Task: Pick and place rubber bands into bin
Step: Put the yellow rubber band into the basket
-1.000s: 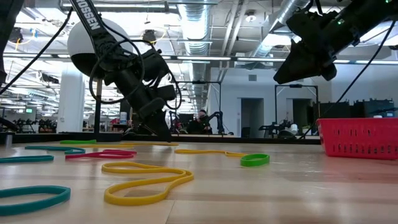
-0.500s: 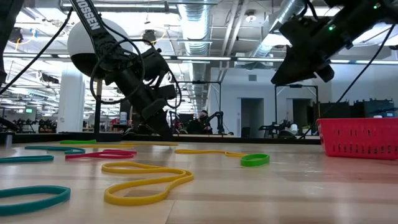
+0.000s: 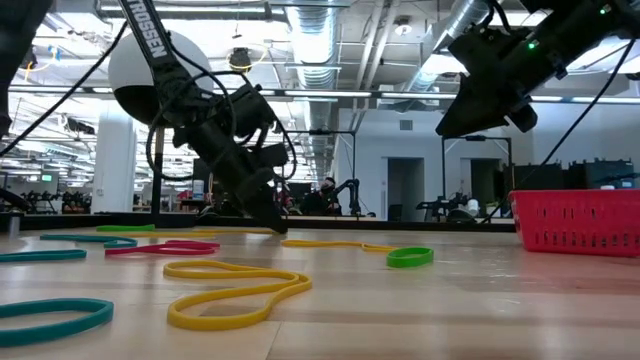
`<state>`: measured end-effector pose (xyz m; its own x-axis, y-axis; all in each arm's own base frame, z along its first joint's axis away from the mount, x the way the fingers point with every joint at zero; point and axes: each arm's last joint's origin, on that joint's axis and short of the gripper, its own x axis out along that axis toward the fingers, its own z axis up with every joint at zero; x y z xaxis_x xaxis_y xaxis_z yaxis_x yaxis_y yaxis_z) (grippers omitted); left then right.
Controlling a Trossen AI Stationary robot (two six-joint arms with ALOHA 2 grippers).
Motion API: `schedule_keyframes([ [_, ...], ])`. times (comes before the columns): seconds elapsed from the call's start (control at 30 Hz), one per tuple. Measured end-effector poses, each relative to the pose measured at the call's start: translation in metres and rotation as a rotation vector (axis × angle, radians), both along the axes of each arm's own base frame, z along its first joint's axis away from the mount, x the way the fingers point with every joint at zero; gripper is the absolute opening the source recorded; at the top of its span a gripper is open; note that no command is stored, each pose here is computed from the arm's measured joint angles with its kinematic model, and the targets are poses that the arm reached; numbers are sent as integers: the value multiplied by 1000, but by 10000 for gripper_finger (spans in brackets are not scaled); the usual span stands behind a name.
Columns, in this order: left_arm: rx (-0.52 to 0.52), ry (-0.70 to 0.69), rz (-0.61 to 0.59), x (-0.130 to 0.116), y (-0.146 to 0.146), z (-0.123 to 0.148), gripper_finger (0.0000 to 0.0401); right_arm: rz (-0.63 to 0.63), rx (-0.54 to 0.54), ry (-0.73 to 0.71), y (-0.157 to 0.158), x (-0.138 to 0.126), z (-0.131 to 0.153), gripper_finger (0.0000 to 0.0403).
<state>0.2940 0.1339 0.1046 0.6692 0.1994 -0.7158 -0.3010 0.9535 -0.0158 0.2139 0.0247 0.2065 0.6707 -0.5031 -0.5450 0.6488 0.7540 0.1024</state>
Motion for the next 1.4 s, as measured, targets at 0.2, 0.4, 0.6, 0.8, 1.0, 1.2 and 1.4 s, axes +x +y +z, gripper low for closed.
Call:
schedule_keyframes([
  [0.2, -9, 12, 43, 1, 3, -6, 64, 4, 0, 4, 1, 0, 0, 82],
  [0.4, -24, 14, 78, 0, 4, -6, 27, 7, 3, 8, 1, -1, -1, 82],
  [0.6, -102, -64, 99, 4, 4, -4, 2, 5, 2, 8, 0, 0, -1, 82],
  [0.8, -235, -222, -35, 27, -9, 12, 0, -16, 26, -11, 0, 0, 0, 82],
  [1.0, -235, -356, -244, 70, -36, 54, 0, -48, 57, -38, 0, 0, 0, 82],
  [1.2, -151, -399, -425, 105, -72, 99, 0, -23, -40, 27, -3, 2, -3, 82],
  [1.4, -37, -403, -417, 123, -94, 130, 0, 0, 8, 40, -11, 3, -4, 82],
])
